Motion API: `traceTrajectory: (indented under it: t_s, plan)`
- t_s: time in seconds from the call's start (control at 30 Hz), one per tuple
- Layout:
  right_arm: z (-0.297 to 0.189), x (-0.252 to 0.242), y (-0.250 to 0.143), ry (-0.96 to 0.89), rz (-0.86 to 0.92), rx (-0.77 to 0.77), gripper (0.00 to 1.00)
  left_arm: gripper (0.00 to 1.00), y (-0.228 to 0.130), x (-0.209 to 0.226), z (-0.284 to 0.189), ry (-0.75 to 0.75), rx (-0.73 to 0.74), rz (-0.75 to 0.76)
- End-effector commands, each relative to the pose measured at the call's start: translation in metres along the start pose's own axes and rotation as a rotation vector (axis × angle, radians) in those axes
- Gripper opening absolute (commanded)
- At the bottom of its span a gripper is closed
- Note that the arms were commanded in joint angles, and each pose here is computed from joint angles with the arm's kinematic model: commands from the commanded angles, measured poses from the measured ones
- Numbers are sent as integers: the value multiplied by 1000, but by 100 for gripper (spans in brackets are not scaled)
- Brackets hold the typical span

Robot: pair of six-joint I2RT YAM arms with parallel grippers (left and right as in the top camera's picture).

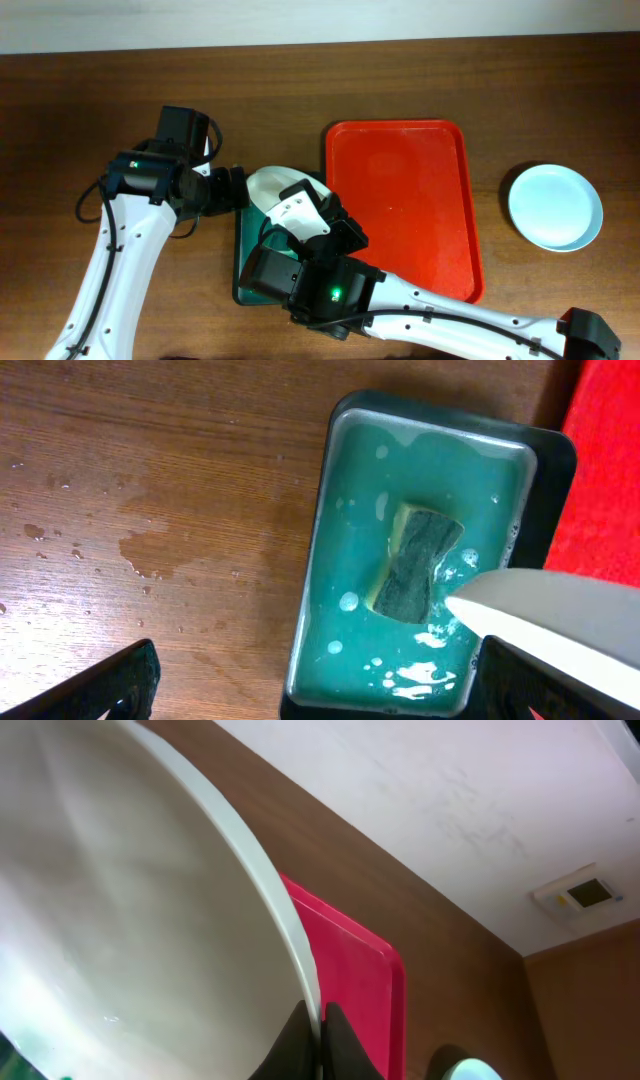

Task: Clean dirty plates on tray and stack at the side
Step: 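Lift the last plate with right gripper and tilt over green tray, then place the plate on top of the stack at the right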

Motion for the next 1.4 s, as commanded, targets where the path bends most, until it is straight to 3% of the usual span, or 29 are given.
traceTrajectory:
  t_s: [0.0,0.57,0.7,0.73,0.8,0.87,1.03,1.2,1.37]
  plan:
    - [2,-13,9,-42,93,-16,4,100,3,1,-8,0,-31,13]
    - [3,-6,8,6,105,-3,4,99,3,1,-8,0,-31,13]
    - [35,-33,-7,-56,284,104,4,99,3,1,-8,0,-31,13]
    - [58,-30,-23,61,358,246,4,100,3,1,-8,0,-31,13]
    - [86,-24,-57,660,478,593,4,99,3,1,-8,0,-31,13]
    - [103,-68,-70,720,675,638,4,99,3,1,-8,0,-31,13]
    - [137,-209,-176,368,1059,791,4,99,3,1,-8,0,-31,13]
    - [110,-316,-309,-82,1366,943,4,99,3,1,-8,0,-31,13]
    - [99,-317,-387,-219,1588,1070,4,100,3,1,-8,0,-31,13]
Point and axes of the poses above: each gripper's point midway between its finger pads, its own z axis out along the fingers, its own x axis along the line the jaws close on, y = z × x, the point moved 3 cm from there along -z, back along the fingers, and after that the axes turned 2 degrees about -z, right-handed, at the moved point
